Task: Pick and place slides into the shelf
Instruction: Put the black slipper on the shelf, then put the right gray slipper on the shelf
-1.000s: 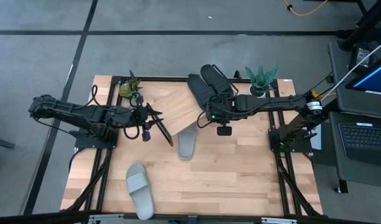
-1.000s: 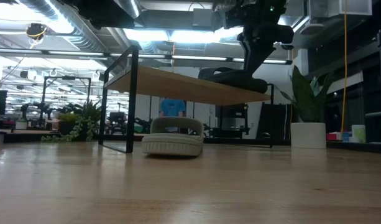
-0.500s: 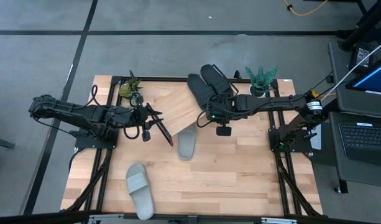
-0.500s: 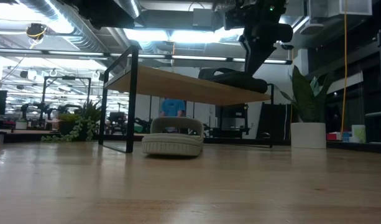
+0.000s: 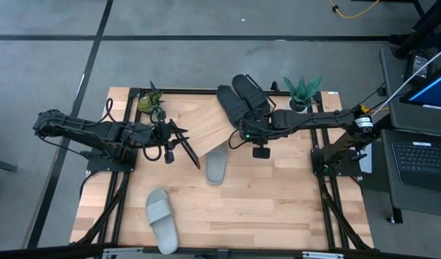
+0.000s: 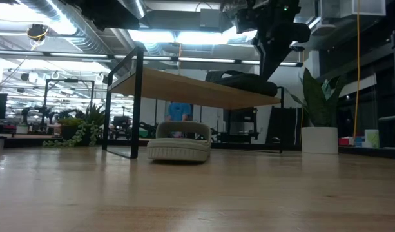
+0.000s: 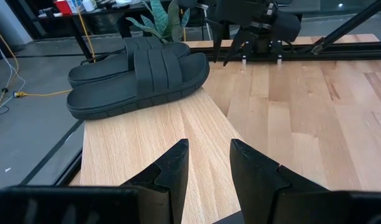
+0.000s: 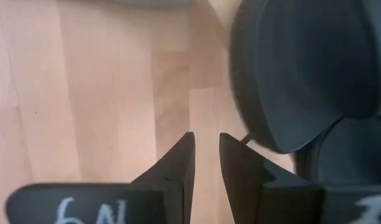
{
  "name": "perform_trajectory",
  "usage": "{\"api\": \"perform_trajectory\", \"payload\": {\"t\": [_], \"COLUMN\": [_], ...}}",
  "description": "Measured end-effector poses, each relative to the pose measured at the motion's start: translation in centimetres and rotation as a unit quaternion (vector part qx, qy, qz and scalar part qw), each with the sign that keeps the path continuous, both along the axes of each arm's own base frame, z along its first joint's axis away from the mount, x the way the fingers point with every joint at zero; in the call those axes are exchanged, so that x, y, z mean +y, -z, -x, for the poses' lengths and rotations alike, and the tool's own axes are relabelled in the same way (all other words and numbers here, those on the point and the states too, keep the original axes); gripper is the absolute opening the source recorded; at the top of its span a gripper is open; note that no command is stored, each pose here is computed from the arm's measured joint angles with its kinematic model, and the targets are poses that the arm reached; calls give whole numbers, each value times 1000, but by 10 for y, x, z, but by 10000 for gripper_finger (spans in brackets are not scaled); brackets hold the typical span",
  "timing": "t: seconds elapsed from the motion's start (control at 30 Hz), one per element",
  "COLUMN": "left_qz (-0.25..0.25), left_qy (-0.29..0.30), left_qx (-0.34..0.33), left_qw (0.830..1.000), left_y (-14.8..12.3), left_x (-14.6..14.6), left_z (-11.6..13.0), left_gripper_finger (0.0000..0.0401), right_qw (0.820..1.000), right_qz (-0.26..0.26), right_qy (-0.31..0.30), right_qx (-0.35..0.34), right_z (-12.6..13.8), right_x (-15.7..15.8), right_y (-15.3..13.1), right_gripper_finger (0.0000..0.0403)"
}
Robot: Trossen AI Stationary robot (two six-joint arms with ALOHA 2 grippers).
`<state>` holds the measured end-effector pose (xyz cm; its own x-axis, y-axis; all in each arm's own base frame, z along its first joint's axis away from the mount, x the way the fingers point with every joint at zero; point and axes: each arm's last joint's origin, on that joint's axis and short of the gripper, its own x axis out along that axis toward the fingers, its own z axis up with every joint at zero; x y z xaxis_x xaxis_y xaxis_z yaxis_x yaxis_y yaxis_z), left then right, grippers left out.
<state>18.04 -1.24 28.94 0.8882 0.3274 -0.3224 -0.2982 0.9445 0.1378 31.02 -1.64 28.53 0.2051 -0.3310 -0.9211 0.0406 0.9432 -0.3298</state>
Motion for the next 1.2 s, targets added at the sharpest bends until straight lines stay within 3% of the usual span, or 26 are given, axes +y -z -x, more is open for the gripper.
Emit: {"api": "perform_trajectory", "payload": {"t": [0.2,0.33,0.5,0.7,0.9,1.2], "left_qz": [-3,-4,-5,-16,-16,-18], "left_qy": [1,2,2,6,6,6], "left_qx": [1,1,2,5,6,19], "left_qw": [1000,1000,1000,1000,1000,1000], "left_y": [0,0,0,0,0,2], "left_x": [0,0,0,0,0,0], "left_z": [0,0,0,0,0,1], "left_gripper_finger": [110,110,110,110,110,110], "right_qw": [998,998,999,999,997,987], "right_qz": [-68,-57,-45,0,-2,-3], "right_qy": [-19,-21,-26,-23,-10,-25], "right_qx": [0,0,-2,-24,-76,-159], "right_z": [0,0,1,10,24,43], "right_x": [6,9,13,21,33,51], "right_y": [1,1,-1,-14,-30,20], "right_gripper_finger": [76,66,8,4,4,2]}}
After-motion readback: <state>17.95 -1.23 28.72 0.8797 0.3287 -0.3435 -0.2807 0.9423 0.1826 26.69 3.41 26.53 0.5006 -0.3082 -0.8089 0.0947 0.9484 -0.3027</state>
